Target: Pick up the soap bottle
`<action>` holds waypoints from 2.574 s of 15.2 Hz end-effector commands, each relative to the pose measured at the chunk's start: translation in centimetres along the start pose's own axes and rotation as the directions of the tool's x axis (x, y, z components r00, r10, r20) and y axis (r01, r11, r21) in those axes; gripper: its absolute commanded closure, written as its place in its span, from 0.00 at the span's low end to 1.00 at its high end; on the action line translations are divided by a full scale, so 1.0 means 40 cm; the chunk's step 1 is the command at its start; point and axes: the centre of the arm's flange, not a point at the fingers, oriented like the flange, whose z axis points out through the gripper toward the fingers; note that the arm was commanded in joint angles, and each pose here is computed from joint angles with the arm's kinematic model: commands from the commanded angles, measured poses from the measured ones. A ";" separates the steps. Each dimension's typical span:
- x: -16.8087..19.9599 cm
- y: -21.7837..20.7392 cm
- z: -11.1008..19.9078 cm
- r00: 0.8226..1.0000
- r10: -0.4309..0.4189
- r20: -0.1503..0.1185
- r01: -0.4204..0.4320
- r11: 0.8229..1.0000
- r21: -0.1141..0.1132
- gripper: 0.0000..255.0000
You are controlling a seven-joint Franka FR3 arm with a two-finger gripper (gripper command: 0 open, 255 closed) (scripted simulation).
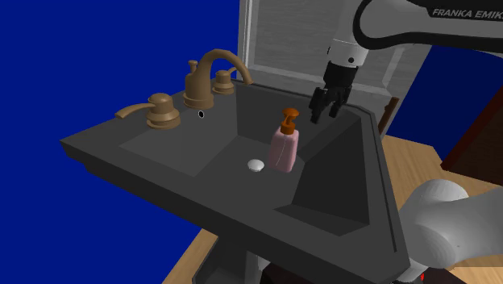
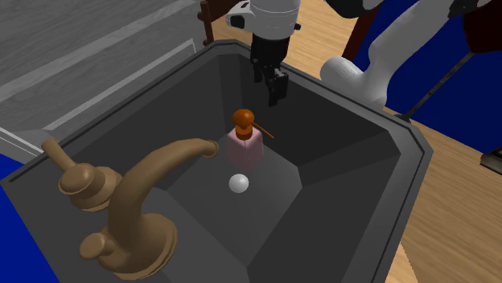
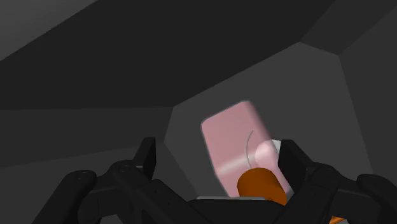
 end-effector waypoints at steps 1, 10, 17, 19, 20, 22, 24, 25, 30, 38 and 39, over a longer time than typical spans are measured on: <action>0.000 0.000 0.000 1.000 0.000 0.000 0.000 1.000 0.000 0.00; 0.205 -0.100 -0.016 0.999 0.035 -0.012 -0.033 0.991 0.127 0.00; 0.201 -0.098 0.070 0.999 0.035 -0.012 -0.033 0.991 0.127 0.00; 0.203 -0.098 0.071 0.999 0.035 -0.012 -0.033 0.991 0.127 1.00; 0.203 -0.097 0.070 0.999 0.035 -0.012 -0.033 0.991 0.127 1.00; 0.203 -0.097 0.070 0.999 0.035 -0.012 -0.033 0.991 0.127 1.00; 0.203 -0.097 0.070 0.999 0.035 -0.012 -0.033 0.991 0.127 1.00; 0.203 -0.096 0.070 0.999 0.035 -0.012 -0.033 0.991 0.127 1.00; 0.202 -0.098 0.044 0.999 0.035 -0.012 -0.033 0.991 0.127 1.00; 0.206 -0.101 -0.061 0.999 0.035 -0.012 -0.033 0.991 0.127 1.00; 0.207 -0.101 -0.075 0.999 0.035 -0.012 -0.033 0.991 0.127 1.00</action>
